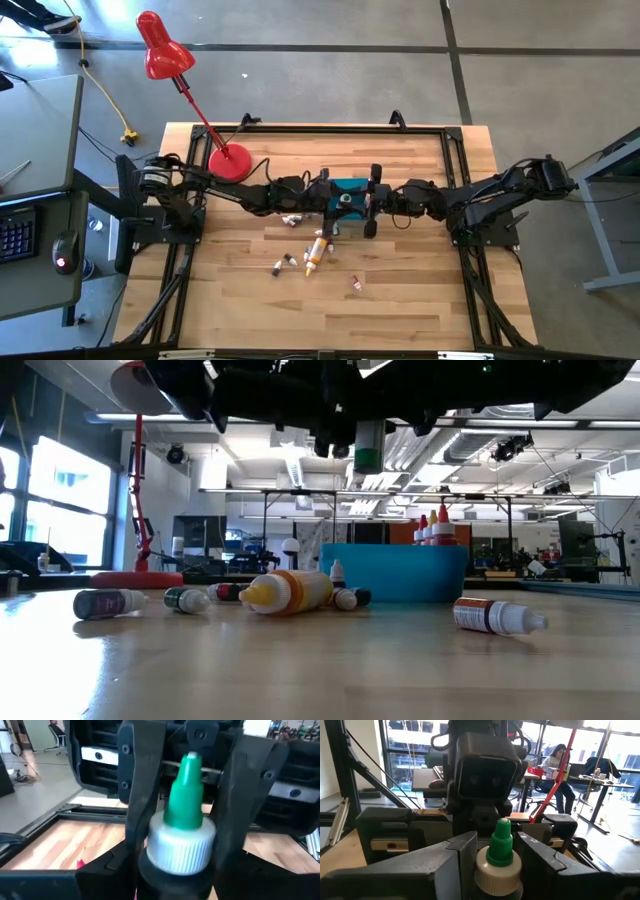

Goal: Pick & Place food coloring
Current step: Put the big green food coloring bottle into the blue bin

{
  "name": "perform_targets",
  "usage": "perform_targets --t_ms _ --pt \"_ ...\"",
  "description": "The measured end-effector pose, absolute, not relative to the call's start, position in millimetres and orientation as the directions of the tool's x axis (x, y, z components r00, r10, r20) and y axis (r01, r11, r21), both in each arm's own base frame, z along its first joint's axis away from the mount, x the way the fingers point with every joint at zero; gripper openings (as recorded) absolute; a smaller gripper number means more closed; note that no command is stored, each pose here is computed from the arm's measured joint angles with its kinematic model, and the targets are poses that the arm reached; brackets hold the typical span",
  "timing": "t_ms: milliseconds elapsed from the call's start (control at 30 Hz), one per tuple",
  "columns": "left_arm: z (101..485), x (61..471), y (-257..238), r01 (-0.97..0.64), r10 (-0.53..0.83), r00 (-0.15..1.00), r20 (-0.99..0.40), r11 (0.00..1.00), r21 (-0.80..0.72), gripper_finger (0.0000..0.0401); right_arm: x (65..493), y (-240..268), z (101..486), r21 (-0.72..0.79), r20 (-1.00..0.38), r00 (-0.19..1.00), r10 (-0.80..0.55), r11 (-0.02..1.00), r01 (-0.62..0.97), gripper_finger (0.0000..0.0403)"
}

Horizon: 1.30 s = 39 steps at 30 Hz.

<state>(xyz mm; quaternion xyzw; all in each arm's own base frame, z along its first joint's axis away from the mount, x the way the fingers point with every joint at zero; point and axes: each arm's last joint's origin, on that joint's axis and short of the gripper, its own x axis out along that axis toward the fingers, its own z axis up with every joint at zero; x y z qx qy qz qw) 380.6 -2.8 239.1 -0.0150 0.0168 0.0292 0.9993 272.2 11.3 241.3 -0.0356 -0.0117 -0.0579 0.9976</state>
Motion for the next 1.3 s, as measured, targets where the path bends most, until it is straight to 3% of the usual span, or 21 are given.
perform_targets --t_ms 633,833,1100,1300 --pt "233.0 380.1 -1.7 -0.098 0.095 0.991 -0.092 0.995 -0.021 0.019 272.1 9.8 238.2 -0.082 -0.005 0.986 -0.166 0.983 0.165 0.0111" --pt "232.1 380.0 -1.3 -0.111 0.11 0.989 -0.102 0.994 -0.01 0.019 272.0 9.5 236.9 -0.098 -0.017 0.984 -0.176 0.98 0.174 0.0127" --pt "230.6 379.7 -0.4 -0.131 0.13 0.985 -0.117 0.991 -0.003 0.019 271.6 8.2 234.8 -0.121 -0.039 0.973 -0.229 0.967 0.223 0.0111" --pt "230.2 379.5 0.0 -0.154 0.155 0.981 -0.12 0.988 0.016 0.0188 271.5 7.5 234.5 -0.126 -0.042 0.968 -0.247 0.963 0.24 0.0129"
